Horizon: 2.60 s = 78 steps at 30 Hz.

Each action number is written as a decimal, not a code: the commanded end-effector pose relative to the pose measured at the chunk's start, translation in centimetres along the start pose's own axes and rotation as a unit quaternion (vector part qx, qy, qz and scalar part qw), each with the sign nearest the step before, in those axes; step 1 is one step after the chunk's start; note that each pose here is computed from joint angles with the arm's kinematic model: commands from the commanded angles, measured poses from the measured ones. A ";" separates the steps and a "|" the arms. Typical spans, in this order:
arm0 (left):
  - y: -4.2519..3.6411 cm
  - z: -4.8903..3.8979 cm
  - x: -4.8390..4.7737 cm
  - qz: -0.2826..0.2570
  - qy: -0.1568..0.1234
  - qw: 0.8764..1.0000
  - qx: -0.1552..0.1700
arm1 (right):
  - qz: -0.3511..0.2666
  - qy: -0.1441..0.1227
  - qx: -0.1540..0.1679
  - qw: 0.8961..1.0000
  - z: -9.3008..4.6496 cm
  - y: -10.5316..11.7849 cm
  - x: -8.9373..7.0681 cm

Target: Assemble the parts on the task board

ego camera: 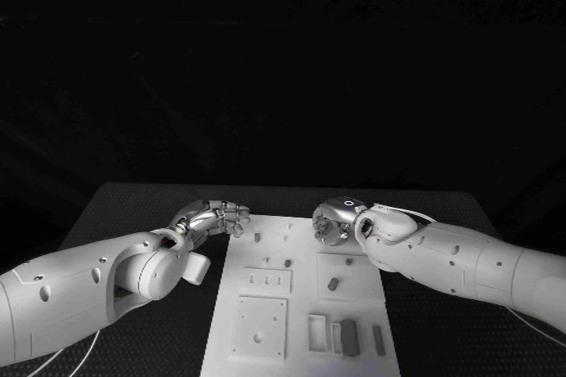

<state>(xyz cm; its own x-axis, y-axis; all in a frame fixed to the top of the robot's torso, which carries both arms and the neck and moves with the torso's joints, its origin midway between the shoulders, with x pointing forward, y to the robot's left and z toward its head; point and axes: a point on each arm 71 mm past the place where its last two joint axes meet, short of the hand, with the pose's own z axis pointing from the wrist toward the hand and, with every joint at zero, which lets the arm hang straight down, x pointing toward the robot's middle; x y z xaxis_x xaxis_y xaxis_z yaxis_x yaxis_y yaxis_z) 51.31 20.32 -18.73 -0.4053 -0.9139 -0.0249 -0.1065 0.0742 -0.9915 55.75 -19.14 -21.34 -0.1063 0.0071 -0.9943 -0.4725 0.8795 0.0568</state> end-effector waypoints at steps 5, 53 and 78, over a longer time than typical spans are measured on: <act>-0.13 0.07 0.29 -0.001 0.010 1.000 0.003 | -0.022 0.041 -0.008 0.999 -0.4 0.8 2.2; -0.16 0.18 0.24 0.001 0.004 1.000 0.005 | -0.055 -0.153 -0.011 0.987 0.3 6.0 -1.0; -0.20 0.44 0.58 0.001 0.008 1.000 0.006 | -0.064 -0.159 -0.012 0.985 1.6 6.8 -1.1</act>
<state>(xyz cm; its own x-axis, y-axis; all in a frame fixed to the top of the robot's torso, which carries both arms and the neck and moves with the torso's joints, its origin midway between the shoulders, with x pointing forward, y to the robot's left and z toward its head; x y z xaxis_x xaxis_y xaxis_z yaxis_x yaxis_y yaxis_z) 51.54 19.86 -18.78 -0.4086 -0.9123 -0.0259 -0.1051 0.0752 -0.9916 54.13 -12.57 -20.15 0.2125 0.0501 -0.9759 -0.4812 0.8746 -0.0598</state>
